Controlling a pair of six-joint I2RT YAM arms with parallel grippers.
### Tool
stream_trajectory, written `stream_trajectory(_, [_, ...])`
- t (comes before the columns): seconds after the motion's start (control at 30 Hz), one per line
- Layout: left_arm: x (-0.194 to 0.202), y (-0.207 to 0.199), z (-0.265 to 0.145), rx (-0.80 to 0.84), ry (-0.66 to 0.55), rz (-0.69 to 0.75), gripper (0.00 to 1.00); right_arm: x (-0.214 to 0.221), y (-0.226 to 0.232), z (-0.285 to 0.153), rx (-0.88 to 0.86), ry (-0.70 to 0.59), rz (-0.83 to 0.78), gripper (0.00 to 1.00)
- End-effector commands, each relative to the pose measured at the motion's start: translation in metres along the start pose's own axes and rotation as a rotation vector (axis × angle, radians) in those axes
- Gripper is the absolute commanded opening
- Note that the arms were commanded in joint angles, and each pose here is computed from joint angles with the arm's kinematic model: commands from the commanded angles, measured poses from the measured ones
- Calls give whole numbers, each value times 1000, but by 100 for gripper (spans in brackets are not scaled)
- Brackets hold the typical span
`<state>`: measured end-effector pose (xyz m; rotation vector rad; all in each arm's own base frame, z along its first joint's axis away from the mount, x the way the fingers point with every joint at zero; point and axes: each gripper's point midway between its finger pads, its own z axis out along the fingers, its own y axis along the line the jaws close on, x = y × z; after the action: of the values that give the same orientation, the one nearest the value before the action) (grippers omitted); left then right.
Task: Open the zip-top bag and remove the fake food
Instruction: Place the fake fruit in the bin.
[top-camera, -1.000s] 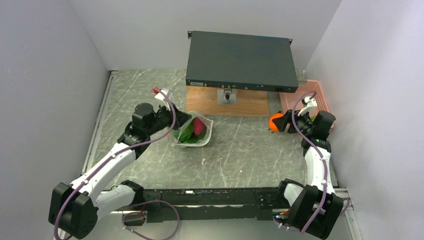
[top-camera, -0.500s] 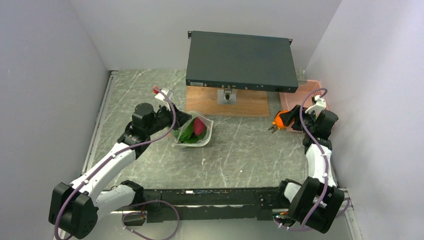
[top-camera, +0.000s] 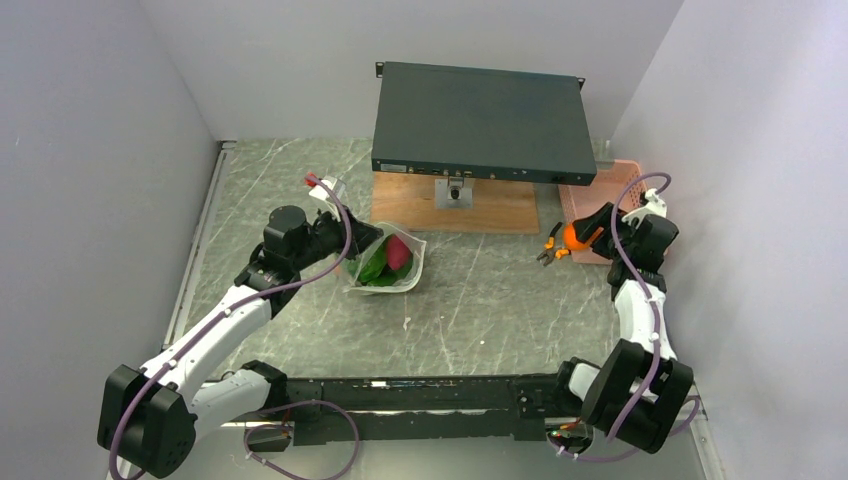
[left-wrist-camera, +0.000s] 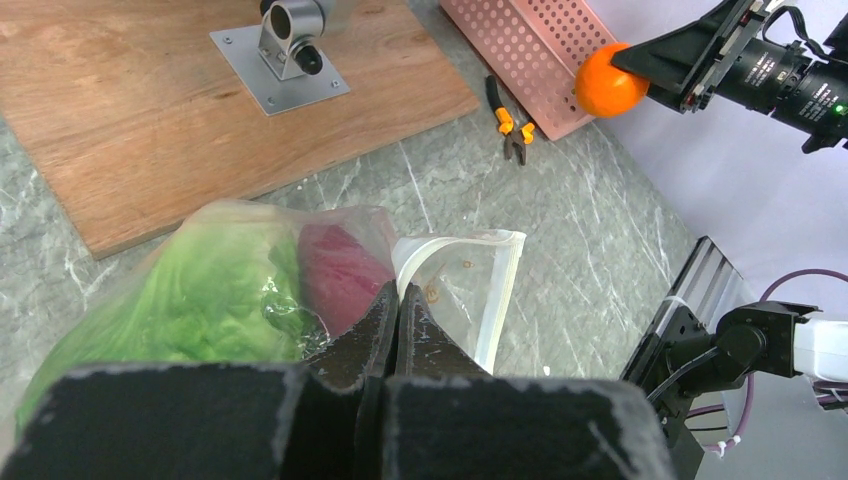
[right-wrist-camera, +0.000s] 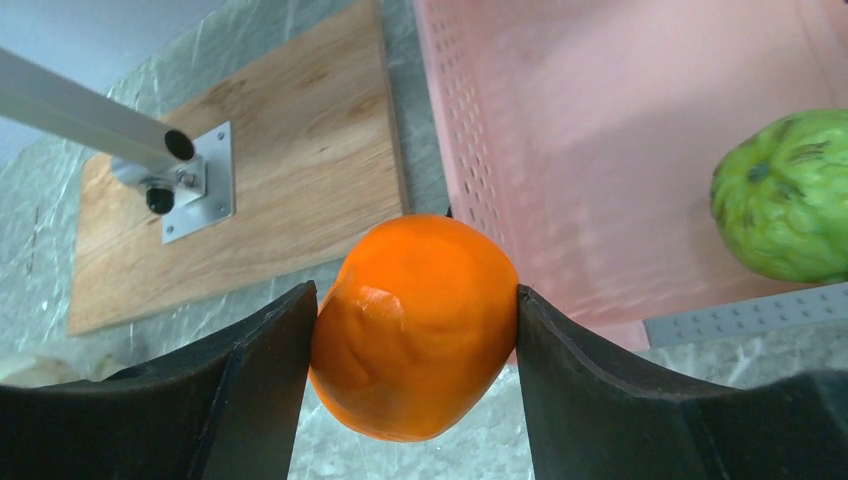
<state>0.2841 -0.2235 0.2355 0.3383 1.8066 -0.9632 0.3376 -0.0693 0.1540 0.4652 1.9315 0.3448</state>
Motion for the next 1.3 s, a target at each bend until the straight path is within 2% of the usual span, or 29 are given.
stream_trajectory(0.0, [-17, -6, 0, 31, -59, 42, 0, -41, -6, 3, 65, -122, 15, 0])
stream_trajectory(0.4, [-16, -6, 1, 38, -54, 39, 0, -50, -30, 9, 197, -173, 129, 0])
stream_trajectory(0.7, [-17, -5, 0, 31, -55, 42, 0, -55, -43, 33, 233, -130, 209, 4])
stream_trajectory(0.9, [-15, -4, -2, 22, -59, 37, 0, -54, -49, 42, 241, -117, 187, 27])
stream_trajectory(1.13, [-16, -4, -4, 15, -59, 39, 0, -47, -54, 47, 240, -102, 172, 66])
stream_trajectory(1.27, [-16, -5, -5, 17, -60, 36, 0, -48, -52, 45, 233, -103, 156, 79])
